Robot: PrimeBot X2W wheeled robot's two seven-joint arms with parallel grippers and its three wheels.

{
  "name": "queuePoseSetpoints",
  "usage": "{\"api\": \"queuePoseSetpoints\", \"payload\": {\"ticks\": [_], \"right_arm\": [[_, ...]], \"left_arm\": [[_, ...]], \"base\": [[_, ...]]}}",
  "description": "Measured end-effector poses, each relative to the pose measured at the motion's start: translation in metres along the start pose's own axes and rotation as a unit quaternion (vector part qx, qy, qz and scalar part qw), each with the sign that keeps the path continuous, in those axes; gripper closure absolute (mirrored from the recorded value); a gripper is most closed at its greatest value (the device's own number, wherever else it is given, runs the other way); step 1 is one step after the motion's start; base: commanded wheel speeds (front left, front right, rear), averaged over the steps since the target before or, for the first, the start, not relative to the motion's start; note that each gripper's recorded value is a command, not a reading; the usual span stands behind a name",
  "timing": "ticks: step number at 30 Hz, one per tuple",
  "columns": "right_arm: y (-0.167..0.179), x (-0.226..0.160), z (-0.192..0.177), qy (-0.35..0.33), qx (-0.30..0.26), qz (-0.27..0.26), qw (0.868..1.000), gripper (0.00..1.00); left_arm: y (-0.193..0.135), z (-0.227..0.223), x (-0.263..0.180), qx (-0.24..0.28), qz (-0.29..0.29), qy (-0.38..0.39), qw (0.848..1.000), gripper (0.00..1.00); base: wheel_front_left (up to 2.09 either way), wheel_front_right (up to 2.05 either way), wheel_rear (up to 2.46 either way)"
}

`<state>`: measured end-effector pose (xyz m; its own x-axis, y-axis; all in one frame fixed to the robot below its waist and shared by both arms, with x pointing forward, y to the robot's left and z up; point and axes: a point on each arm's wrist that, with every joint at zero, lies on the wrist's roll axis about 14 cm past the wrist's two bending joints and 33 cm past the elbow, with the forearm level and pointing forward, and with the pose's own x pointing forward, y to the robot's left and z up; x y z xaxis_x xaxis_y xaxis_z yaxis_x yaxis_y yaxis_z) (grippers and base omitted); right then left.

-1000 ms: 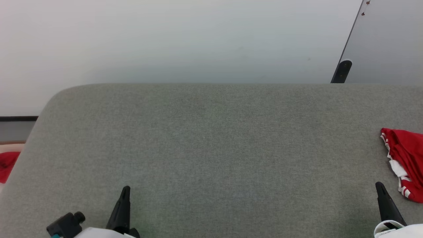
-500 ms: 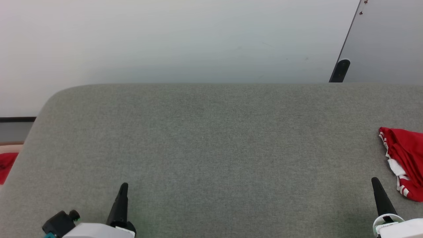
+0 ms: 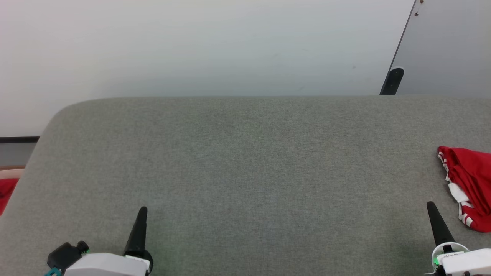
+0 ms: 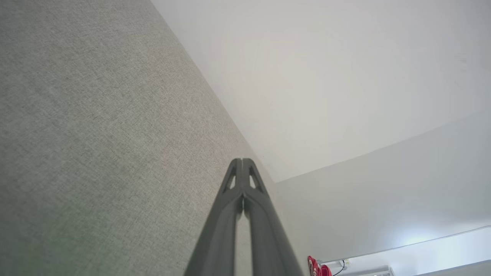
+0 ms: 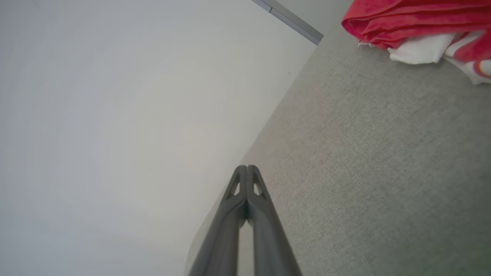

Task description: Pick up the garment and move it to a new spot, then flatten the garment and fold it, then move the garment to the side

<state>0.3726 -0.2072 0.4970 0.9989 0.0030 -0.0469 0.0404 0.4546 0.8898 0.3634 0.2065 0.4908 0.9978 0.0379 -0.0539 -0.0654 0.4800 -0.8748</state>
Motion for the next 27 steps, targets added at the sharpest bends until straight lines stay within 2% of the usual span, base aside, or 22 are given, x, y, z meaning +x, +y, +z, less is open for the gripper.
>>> {"api": "queuePoseSetpoints", "payload": {"ticks": [27], "right_arm": [[0.004, 0.007, -0.002, -0.002, 0.118, 0.006, 0.993, 1.00]], "left_arm": [[-0.006, 0.000, 0.011, -0.126, -0.007, 0.007, 0.992, 1.00]], "base": [[0.00, 0.00, 0.00]]}}
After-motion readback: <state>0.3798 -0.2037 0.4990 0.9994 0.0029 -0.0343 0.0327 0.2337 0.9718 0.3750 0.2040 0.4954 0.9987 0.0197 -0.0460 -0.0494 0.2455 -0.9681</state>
